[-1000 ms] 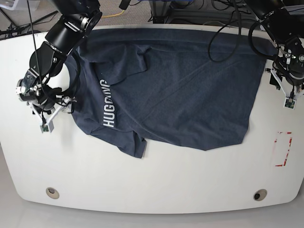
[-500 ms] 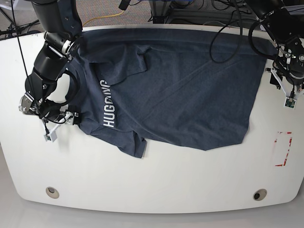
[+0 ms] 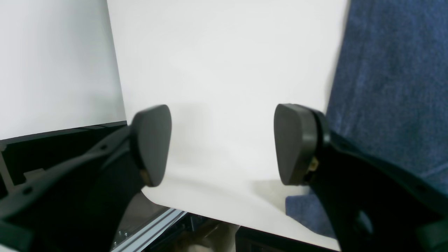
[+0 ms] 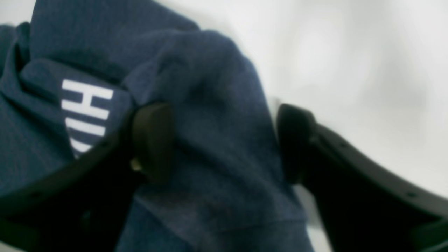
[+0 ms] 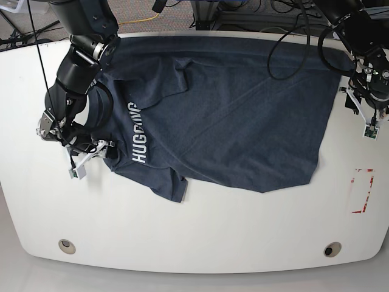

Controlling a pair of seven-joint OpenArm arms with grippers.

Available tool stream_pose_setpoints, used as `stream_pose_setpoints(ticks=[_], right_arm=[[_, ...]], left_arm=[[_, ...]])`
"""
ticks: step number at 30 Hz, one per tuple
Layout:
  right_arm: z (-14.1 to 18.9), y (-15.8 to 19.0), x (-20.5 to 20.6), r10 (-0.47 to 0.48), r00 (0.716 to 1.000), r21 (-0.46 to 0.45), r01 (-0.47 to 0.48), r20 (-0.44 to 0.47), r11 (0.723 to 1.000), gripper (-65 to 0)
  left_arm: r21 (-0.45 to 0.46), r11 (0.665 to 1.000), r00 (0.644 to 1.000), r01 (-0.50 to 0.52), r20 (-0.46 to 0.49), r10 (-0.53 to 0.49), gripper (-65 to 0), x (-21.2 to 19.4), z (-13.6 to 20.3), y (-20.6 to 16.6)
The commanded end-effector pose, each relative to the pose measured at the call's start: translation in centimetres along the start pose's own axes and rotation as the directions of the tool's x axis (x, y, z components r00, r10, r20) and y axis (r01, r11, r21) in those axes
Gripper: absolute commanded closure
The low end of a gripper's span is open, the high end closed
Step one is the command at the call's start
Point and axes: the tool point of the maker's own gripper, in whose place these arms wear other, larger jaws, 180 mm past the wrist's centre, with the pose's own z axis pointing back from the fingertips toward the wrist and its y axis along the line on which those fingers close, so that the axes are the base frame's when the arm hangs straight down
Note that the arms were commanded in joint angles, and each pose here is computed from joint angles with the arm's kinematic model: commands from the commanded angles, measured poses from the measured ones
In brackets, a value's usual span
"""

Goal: Fold the T-shirt properly
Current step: 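Grasp the sleeve edge of the navy shirt with the right gripper, then move the left gripper down and grasp the shirt's hem side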

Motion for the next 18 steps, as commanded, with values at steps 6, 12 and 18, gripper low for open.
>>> stream_pose_setpoints(ticks=[6,12,18], right_arm=[[0.6,-0.3,1.5,0.017,0.999,-0.014,-0.017,0.028,1.0,-9.0],[0.8,-0.6,1.5,0.021,0.999,-0.022,-0.02,0.026,1.0,0.0],[1.4,-1.6,1.7,0.026,0.999,-0.043,-0.025,0.027,0.999,0.0]], left_arm=[[0.035,0.999,0.998,0.0,0.062,-0.002,-42.9,2.4,0.4,1.3],[0.005,1.0,0.998,-0.005,0.069,0.004,-43.1,3.5,-0.6,0.7],[-0.059,0.996,0.996,-0.063,0.058,0.067,-43.2,4.6,-3.0,0.3]])
